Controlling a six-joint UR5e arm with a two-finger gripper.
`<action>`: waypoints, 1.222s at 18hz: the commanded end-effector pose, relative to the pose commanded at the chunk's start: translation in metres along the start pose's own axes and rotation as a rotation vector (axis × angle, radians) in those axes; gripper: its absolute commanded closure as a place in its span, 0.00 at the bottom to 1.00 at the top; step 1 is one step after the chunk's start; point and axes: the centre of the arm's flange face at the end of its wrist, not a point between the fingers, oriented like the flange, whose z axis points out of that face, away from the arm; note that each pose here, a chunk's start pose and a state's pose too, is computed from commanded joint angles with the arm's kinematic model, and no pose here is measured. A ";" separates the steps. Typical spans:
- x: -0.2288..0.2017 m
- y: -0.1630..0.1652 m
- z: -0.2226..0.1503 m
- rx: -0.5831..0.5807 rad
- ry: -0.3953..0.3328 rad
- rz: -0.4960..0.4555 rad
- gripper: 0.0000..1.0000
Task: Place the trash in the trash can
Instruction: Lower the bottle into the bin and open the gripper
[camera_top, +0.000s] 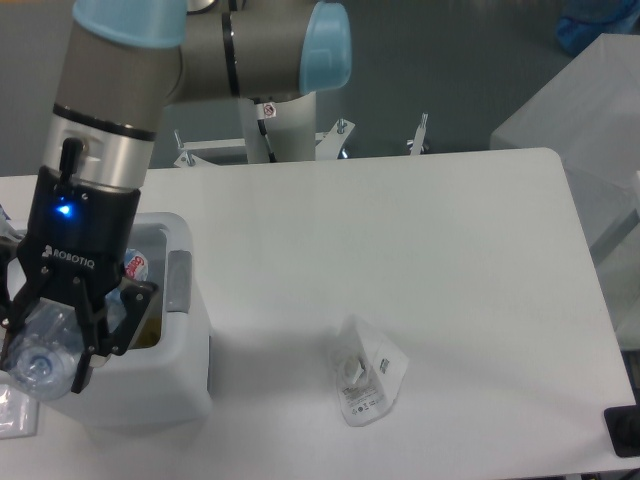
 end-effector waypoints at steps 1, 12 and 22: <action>0.003 0.000 -0.004 0.003 0.001 0.002 0.34; 0.004 0.012 -0.005 -0.018 -0.006 -0.002 0.13; -0.052 0.012 -0.037 0.000 -0.095 -0.101 0.01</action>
